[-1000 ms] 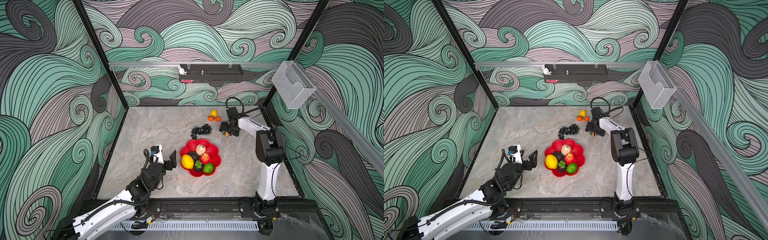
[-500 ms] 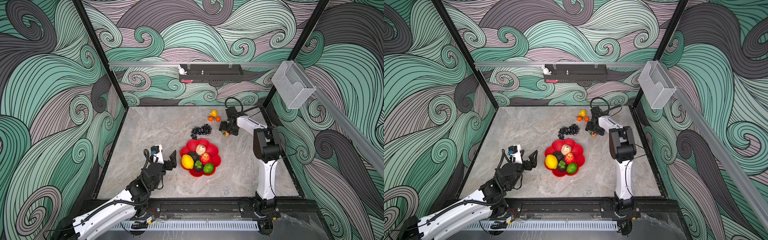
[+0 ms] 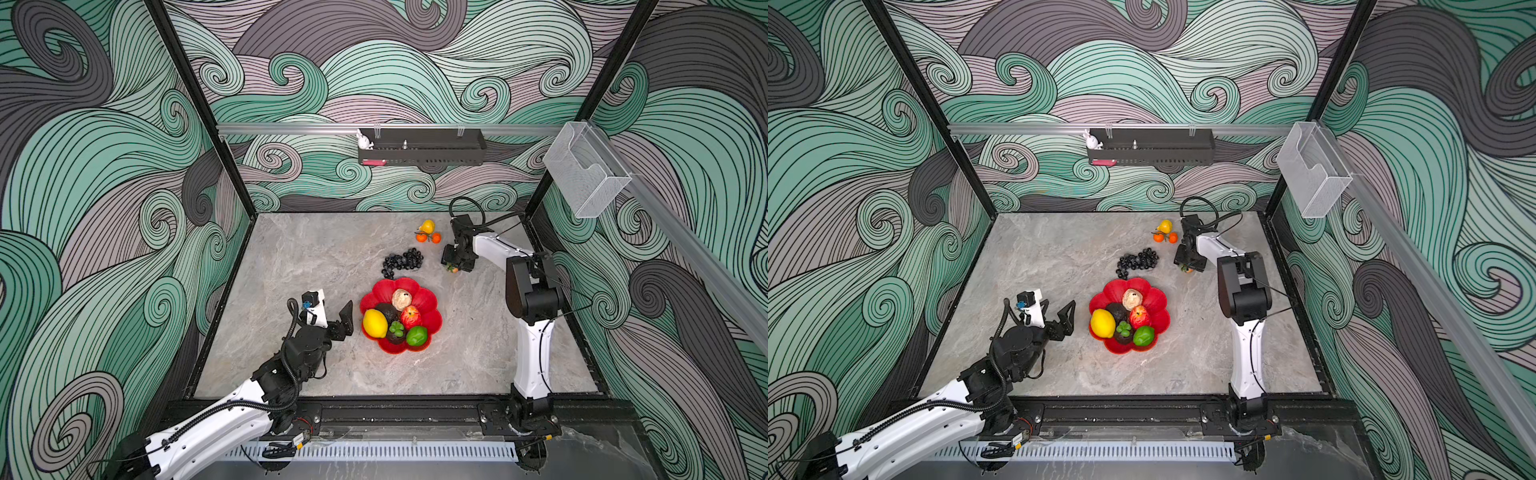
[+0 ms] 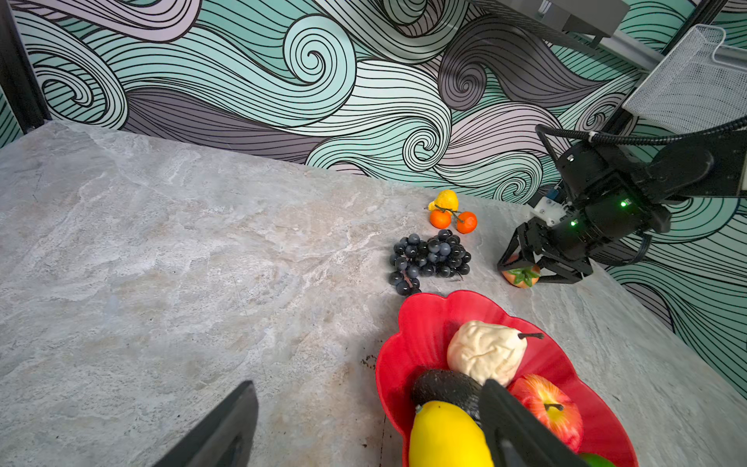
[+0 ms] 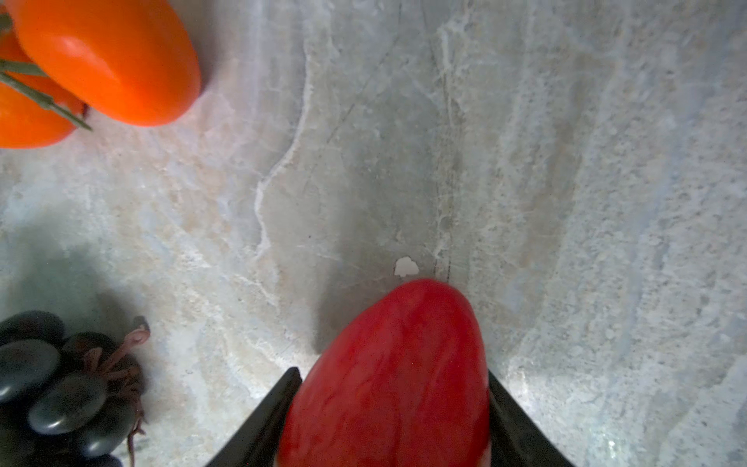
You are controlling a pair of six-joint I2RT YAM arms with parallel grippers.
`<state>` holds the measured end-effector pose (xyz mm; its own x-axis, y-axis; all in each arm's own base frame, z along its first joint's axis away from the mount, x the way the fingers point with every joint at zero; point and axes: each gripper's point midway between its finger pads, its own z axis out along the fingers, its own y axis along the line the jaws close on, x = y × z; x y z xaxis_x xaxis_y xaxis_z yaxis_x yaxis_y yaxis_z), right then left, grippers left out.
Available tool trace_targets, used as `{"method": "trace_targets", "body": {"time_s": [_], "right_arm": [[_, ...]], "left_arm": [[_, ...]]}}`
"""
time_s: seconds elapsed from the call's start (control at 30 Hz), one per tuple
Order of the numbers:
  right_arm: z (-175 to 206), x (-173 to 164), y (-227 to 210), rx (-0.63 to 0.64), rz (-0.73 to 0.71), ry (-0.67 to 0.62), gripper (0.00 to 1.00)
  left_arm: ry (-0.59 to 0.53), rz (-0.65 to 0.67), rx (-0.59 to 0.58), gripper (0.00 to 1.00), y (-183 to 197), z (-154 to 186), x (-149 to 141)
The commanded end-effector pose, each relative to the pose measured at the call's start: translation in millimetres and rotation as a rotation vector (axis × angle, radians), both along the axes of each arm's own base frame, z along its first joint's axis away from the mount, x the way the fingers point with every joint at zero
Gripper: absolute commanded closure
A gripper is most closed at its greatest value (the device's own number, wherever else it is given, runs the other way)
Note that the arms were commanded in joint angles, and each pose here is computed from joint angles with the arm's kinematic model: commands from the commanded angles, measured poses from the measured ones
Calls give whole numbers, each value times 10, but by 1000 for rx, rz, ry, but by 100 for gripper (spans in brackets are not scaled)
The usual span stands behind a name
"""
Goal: Arrange fruit in a fruit bowl
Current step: Pick up the fruit from the top-right of the table.
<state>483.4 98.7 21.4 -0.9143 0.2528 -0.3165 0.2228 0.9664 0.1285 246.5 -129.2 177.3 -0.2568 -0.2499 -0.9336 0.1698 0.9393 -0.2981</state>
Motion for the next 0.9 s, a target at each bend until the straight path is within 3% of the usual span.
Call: {"method": "trace_targets", "body": {"time_s": [0.0,0.33,0.5,0.63,0.87], "right_arm": [[230,1,-4,23,-16,-61,40],[847,-245,173,238,-62,-244,43],[1211,-532,336,432,-103,-330,45],[1459,-787,557,574,-103,-370,46],[1766,-1270,1107,754,-59,-401,47]], "left_arm": [[6,10,-11,13,25,-9,8],[33,-73,-2,14,-207,126,62],[145,-190,-14,18,-575,282,111],[229,-315,-35,26,-970,299,157],[257,-498,-52,33,-1485,285,197]]}}
